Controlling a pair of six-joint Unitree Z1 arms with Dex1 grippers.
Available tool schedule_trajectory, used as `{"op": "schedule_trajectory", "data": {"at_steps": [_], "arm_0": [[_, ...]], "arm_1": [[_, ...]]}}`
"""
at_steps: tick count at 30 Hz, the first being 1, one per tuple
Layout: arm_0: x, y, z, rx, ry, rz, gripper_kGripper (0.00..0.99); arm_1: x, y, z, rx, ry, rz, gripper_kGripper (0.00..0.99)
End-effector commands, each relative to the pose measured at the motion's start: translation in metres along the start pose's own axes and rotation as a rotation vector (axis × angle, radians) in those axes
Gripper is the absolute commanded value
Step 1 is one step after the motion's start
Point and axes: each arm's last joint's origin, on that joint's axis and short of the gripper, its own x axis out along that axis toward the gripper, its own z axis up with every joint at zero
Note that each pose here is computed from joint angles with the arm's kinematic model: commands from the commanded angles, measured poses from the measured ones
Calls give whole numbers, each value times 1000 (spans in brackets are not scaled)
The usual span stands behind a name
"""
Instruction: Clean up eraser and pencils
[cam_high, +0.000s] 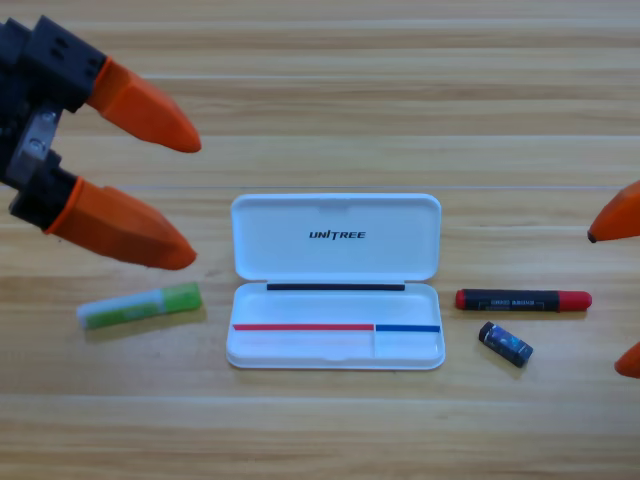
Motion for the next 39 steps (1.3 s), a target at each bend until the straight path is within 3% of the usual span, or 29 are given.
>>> {"op": "schedule_trajectory", "data": {"at_steps": [1,11,15,20,24,28,32,39], "arm_0": [[3,-4,-1,6,7,4,989],[0,-3,-2,6,11,31,989],[-15,-4,-2,45,52,156,990],[-31,5,8,131,219,285,990],[-45,37,2,147,338,384,990],[-31,82,-21,122,497,362,989],[-8,116,-53,102,638,289,989],[31,144,-85,80,731,182,989]], "arm_1": [[23,-5,-5,7,56,26,973],[12,4,-11,4,33,9,973],[11,3,-11,28,36,-4,973],[9,-4,-11,81,91,-138,973],[19,-17,-14,98,195,-263,974],[51,-39,-14,129,320,-293,974],[87,-62,-10,167,407,-262,973],[139,-94,-11,202,523,-245,969]]}}
